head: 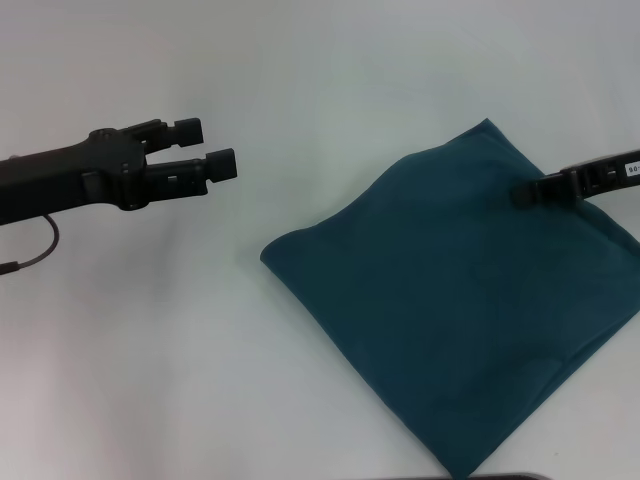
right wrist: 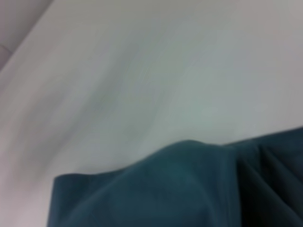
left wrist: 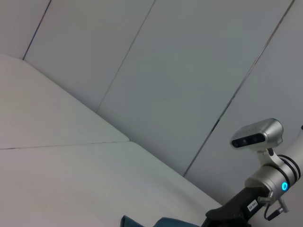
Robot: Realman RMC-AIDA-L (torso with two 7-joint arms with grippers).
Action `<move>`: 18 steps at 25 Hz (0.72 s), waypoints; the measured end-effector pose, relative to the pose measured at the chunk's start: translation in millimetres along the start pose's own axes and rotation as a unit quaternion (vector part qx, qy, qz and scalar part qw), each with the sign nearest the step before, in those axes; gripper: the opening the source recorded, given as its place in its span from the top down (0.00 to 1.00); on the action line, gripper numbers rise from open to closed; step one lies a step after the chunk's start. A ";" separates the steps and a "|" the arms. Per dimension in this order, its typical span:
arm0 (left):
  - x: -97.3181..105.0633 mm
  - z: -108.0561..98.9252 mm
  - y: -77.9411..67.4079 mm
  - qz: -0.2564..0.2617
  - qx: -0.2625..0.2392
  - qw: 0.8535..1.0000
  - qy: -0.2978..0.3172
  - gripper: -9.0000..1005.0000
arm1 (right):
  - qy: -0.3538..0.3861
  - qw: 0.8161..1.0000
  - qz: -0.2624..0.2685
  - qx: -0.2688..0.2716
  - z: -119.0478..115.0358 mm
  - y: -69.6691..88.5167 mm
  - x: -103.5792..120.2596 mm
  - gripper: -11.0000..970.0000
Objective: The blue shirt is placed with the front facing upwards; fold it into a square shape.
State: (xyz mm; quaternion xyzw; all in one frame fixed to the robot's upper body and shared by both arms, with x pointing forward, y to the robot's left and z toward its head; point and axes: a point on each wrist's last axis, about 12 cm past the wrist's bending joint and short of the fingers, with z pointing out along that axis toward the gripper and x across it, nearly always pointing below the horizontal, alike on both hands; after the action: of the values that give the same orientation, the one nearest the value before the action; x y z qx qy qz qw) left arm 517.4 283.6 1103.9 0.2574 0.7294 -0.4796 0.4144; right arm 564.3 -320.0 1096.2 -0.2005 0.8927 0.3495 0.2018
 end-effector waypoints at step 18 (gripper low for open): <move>0.4 2.4 -1.3 -0.004 0.004 1.000 -0.002 0.07 | 0.038 0.998 0.039 0.013 -15.0 -8.1 20.3 0.62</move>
State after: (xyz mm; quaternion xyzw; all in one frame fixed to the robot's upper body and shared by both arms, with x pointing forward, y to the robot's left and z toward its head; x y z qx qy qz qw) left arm 517.0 281.0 1103.7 0.2550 0.7276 -0.4849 0.4128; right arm 548.0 -340.4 1091.8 -0.1764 0.9111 0.3380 0.1569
